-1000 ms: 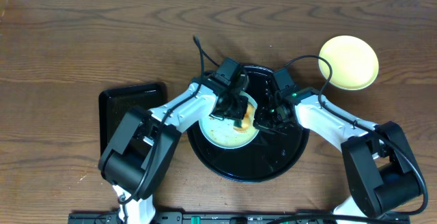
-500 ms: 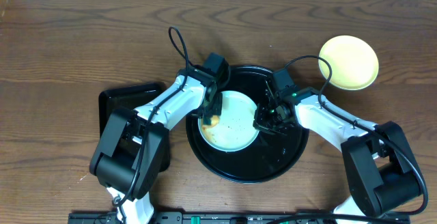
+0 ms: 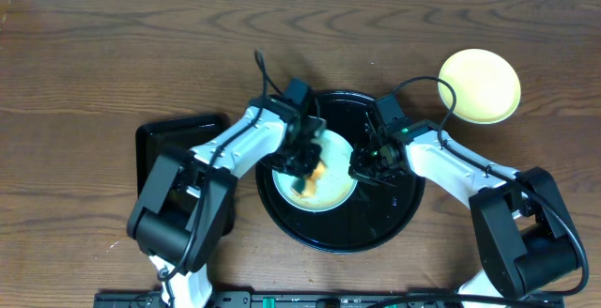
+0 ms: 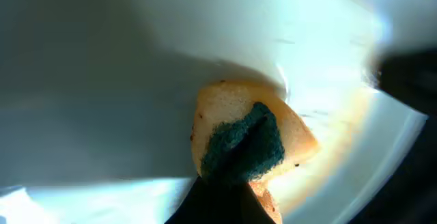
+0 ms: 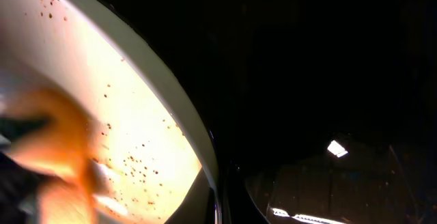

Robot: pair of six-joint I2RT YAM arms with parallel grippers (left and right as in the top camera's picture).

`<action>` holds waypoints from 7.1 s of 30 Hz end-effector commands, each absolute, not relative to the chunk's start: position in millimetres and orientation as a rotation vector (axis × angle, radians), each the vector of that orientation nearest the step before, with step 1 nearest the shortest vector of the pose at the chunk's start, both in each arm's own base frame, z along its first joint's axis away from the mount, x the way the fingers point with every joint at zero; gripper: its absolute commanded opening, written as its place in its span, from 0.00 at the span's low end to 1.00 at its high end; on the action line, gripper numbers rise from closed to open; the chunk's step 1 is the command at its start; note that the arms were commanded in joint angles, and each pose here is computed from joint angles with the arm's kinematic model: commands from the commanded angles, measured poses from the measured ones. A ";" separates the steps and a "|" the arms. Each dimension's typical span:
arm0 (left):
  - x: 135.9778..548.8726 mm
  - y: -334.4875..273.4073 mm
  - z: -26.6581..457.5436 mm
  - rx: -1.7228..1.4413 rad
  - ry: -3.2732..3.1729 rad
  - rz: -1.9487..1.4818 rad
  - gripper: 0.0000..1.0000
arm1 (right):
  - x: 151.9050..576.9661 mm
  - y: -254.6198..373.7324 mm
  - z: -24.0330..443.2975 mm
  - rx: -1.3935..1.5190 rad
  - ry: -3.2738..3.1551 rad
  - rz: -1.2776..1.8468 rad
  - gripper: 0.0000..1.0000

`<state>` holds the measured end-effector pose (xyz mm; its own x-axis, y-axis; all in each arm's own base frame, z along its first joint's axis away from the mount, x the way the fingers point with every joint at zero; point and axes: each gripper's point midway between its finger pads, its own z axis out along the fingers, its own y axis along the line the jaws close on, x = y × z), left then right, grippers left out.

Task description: Clean dirty plates on tray and stack at the side

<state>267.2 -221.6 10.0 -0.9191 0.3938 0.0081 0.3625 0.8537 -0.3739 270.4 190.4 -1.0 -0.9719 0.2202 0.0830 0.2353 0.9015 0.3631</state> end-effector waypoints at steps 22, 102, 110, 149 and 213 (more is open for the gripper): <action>294.5 -237.8 82.6 -0.149 -3.158 0.752 0.07 | 251.2 164.6 -29.2 -0.389 -3.021 -0.357 0.01; 318.4 -58.8 196.6 0.334 -3.553 -0.127 0.07 | 329.4 166.3 115.5 -0.047 -3.509 -0.588 0.02; 322.0 -30.1 193.4 0.487 -3.518 -0.167 0.07 | 302.5 152.9 157.1 -0.211 -3.471 -0.577 0.80; 310.7 -23.1 175.9 0.469 -3.414 -0.228 0.08 | 264.8 220.9 -11.9 -0.595 -3.019 -0.926 0.01; 338.2 -48.8 88.8 0.360 -3.226 -0.126 0.08 | 318.6 88.5 258.2 0.756 -3.468 1.357 0.01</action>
